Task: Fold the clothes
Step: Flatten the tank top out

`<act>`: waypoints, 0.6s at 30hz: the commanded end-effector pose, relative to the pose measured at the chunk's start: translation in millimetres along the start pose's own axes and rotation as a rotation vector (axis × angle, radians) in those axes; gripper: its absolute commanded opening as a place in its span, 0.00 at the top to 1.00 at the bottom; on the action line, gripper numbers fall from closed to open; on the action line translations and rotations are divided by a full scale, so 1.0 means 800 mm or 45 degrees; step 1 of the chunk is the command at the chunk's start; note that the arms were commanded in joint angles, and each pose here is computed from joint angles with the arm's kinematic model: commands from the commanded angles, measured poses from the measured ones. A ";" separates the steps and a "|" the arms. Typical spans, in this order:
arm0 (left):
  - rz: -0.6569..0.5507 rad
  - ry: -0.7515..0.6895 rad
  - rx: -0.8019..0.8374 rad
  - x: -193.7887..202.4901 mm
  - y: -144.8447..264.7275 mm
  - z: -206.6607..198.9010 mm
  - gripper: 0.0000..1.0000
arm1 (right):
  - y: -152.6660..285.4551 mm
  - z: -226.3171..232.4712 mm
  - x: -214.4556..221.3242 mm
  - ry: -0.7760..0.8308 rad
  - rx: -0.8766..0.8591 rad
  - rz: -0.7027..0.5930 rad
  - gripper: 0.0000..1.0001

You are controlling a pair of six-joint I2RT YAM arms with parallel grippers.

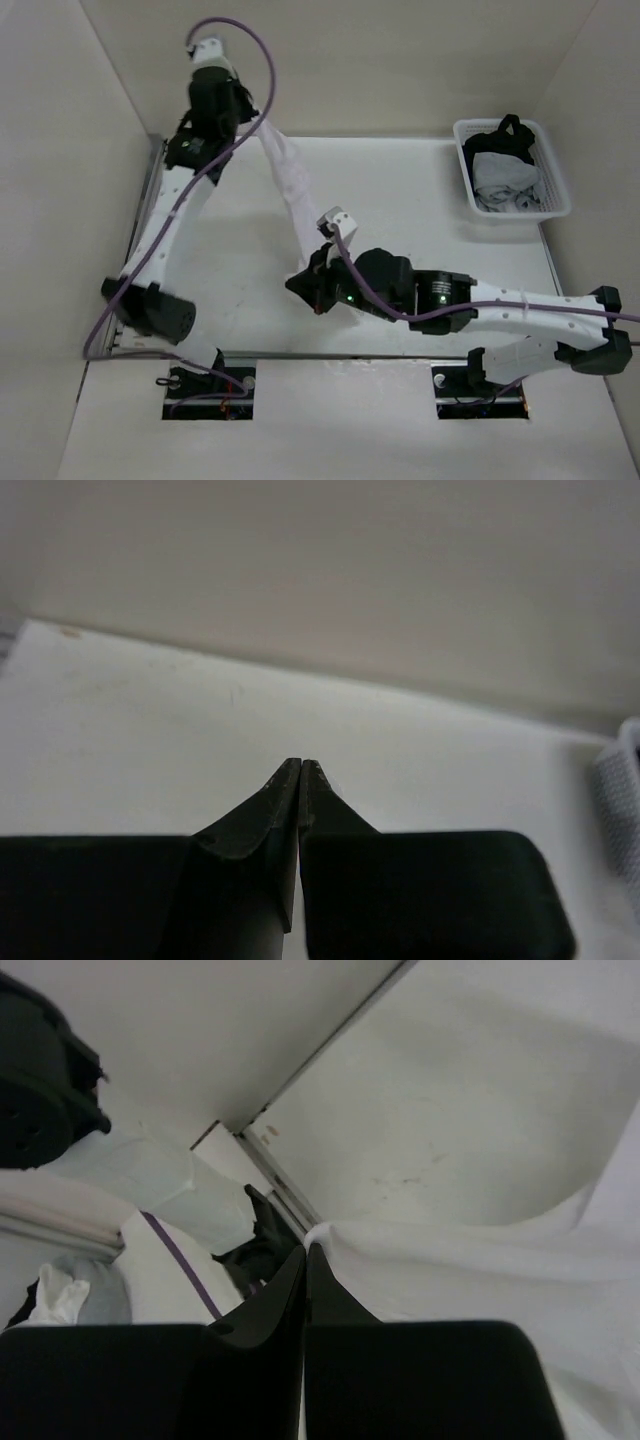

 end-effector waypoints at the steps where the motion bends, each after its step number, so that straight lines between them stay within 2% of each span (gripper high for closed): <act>1: -0.194 0.065 -0.013 -0.047 0.052 0.018 1.00 | -0.022 0.041 -0.014 0.051 -0.161 -0.025 1.00; 6: -0.231 0.065 -0.059 -0.074 0.055 0.038 1.00 | -0.040 0.057 -0.030 0.116 -0.176 -0.093 1.00; 9: -0.191 0.021 -0.030 -0.075 0.029 0.027 1.00 | -0.032 0.026 -0.026 0.129 -0.094 -0.166 1.00; 13: -0.056 -0.075 0.077 -0.027 -0.044 -0.030 1.00 | -0.028 -0.059 -0.006 0.038 0.085 -0.170 1.00; 18: 0.087 -0.208 0.223 0.076 -0.156 -0.134 0.99 | -0.025 -0.165 0.028 -0.139 0.300 -0.138 1.00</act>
Point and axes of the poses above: each gripper's point midway between its finger pads, its own y axis back along the fingers, its own z axis along the line the jaws close on, x = y × z, the point moved 8 cm from there along y, back along the fingers, and after that the axes turned 11 degrees about -y, right-handed, at the moved point
